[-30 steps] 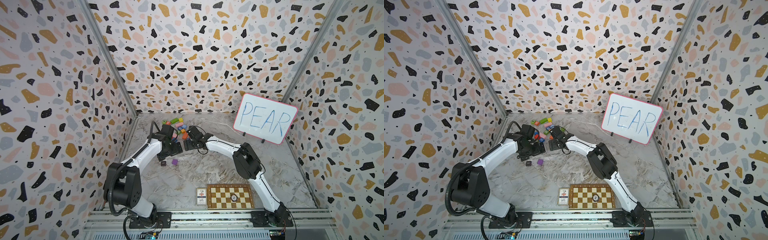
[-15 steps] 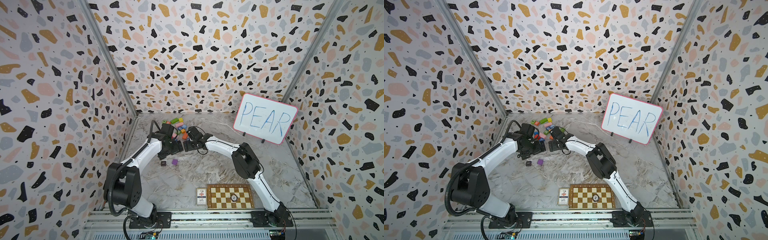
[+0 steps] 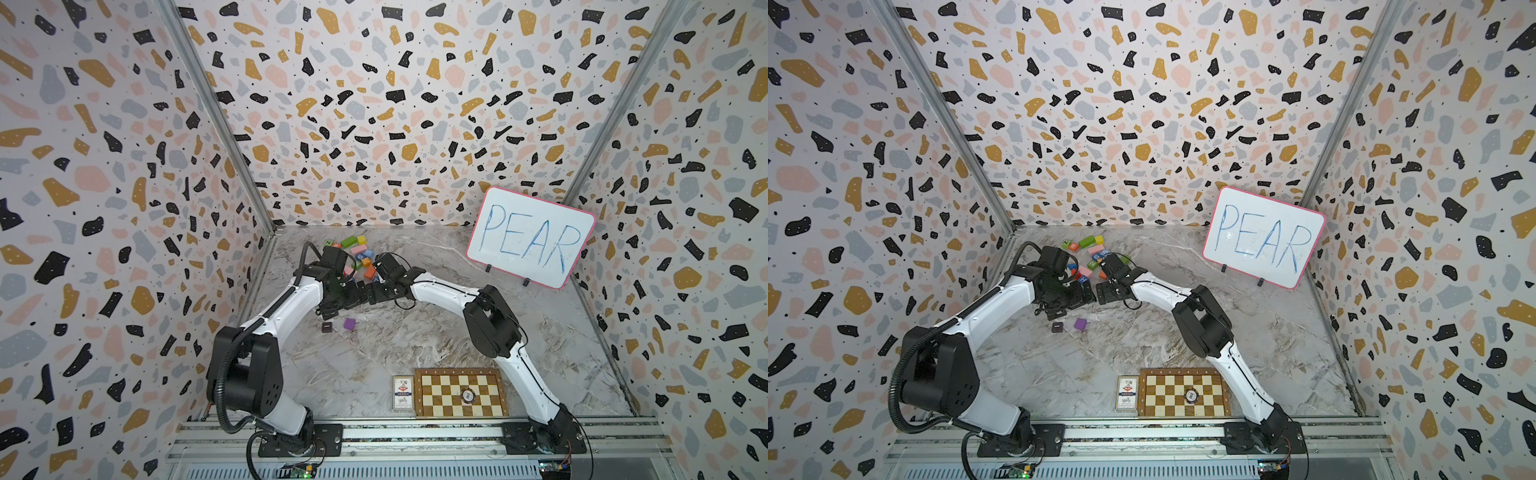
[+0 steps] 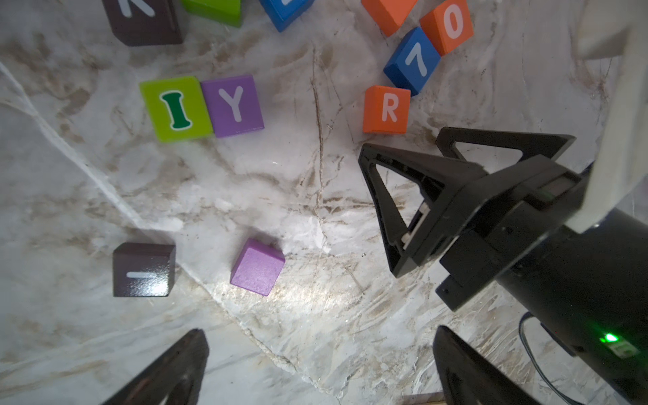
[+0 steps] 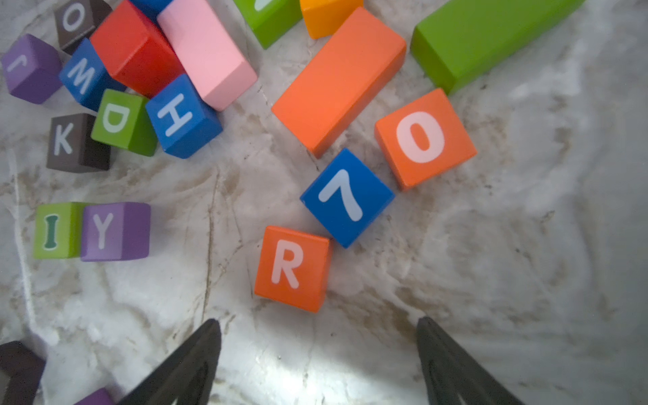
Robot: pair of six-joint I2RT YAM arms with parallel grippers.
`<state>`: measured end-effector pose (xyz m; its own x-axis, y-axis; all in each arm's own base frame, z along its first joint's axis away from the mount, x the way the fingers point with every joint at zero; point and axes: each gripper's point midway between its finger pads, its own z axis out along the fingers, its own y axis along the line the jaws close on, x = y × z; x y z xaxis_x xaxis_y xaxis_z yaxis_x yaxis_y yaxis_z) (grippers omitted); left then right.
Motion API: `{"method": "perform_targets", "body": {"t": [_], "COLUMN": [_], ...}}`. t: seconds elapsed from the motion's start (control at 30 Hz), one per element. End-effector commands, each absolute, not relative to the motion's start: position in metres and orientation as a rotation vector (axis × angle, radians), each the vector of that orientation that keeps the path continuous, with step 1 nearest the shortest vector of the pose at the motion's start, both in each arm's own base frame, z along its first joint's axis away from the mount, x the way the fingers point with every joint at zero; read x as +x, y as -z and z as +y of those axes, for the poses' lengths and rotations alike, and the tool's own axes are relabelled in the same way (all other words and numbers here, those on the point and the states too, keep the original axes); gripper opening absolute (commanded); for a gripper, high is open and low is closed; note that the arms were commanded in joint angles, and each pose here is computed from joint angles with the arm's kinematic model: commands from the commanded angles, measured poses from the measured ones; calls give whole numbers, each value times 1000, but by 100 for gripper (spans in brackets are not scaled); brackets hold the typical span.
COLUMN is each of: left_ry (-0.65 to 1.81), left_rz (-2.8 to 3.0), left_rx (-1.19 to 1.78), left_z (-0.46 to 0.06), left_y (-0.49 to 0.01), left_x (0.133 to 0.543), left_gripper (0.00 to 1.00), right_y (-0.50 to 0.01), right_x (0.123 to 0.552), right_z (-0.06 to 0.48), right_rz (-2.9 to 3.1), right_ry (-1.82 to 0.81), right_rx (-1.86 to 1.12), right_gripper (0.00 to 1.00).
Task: Spell the uppercase word “pear” with letter blocks
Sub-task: Pick up the letter block from the center of the board.
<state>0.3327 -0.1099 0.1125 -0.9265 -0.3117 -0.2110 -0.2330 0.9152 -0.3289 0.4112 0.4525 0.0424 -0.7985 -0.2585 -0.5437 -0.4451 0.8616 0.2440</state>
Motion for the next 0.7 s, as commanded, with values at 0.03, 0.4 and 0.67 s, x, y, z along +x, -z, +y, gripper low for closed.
{"method": "perform_targets", "body": {"t": [0.03, 0.4, 0.67], "left_ry": [498, 529, 560], "left_rz": [2749, 2738, 2753], "left_rx": [-366, -378, -383], "left_z": [-113, -107, -106], "left_y": [-135, -133, -130], "left_x": [342, 343, 344], "left_gripper": [99, 99, 99], "right_y": [-80, -86, -88], "right_x": [414, 418, 420], "right_z": [456, 455, 456], "right_rz": [2470, 2459, 2458], "right_ry": [-553, -536, -536], "right_rx": [-486, -471, -459], "right_gripper": [88, 87, 88]}}
